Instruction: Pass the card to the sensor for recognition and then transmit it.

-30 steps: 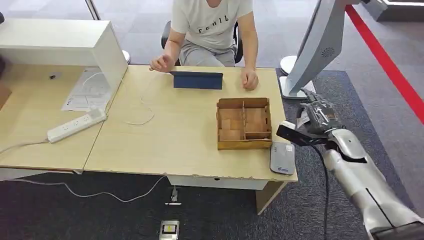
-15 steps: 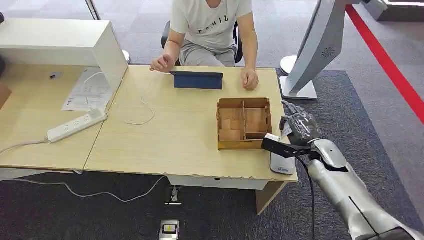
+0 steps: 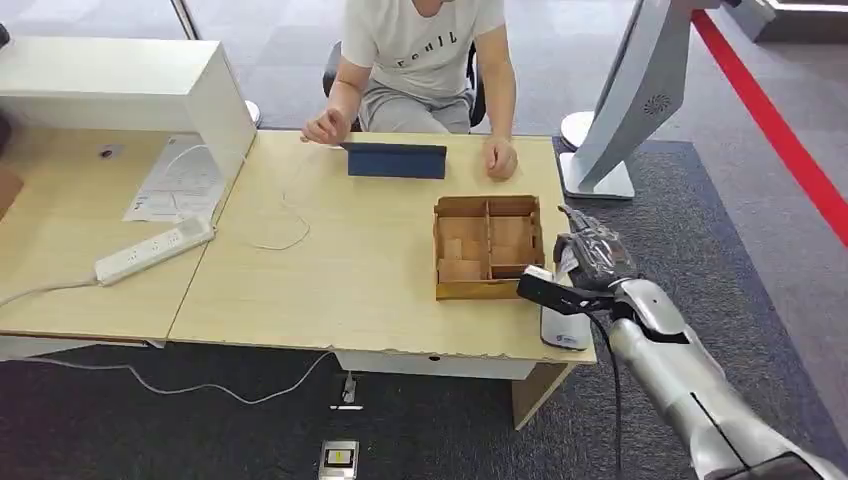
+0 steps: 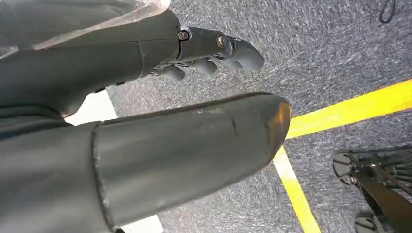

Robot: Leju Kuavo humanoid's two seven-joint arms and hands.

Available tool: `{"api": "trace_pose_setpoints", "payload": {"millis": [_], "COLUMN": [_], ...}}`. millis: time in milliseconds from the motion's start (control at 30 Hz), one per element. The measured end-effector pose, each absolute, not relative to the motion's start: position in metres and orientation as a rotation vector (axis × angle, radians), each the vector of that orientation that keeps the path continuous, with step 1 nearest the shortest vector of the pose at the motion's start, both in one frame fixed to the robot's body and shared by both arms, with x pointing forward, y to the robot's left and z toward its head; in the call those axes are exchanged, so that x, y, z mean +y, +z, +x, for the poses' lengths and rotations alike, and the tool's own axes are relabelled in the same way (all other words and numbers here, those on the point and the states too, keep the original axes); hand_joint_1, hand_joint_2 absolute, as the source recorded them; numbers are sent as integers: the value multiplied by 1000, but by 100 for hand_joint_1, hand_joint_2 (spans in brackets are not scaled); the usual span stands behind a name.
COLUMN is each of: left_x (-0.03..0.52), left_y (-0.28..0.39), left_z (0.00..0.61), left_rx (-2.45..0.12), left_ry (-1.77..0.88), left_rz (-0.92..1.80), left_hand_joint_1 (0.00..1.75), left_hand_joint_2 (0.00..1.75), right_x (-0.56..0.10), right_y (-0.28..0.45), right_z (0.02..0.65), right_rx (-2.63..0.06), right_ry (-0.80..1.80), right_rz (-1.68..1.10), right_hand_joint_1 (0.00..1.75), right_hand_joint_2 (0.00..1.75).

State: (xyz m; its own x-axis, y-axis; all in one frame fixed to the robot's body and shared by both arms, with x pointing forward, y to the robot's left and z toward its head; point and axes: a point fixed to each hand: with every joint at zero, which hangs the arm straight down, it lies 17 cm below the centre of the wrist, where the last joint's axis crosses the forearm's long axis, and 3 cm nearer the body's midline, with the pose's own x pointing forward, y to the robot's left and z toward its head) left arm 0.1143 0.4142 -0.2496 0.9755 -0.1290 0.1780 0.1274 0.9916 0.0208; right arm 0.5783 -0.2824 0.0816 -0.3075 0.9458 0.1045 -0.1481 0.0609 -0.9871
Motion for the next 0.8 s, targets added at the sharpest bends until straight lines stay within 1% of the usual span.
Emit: {"api": "trace_pose_setpoints", "payload": {"millis": [300,567,800], "left_x": [413,414,410], "left_y": [-251,-252,-251], "left_z": [113,114,117], "left_rx": [-168,-165,-191], "left_ry": [-118,-94,-111], "left_rz": [15,35,19], "left_hand_joint_1": [0,0,0], "left_hand_joint_2": [0,0,0], "right_x": [-289,-289,-301], "right_y": [71,40,14], "right_z": [574,552,529], "right_rx": [-1345,-1339,-1320], "right_ry": [1416,1394,1321], "right_rz": [-861,-800,-745], "right_hand_joint_1": [175,175,175], "right_hand_joint_2": [175,175,175]}}
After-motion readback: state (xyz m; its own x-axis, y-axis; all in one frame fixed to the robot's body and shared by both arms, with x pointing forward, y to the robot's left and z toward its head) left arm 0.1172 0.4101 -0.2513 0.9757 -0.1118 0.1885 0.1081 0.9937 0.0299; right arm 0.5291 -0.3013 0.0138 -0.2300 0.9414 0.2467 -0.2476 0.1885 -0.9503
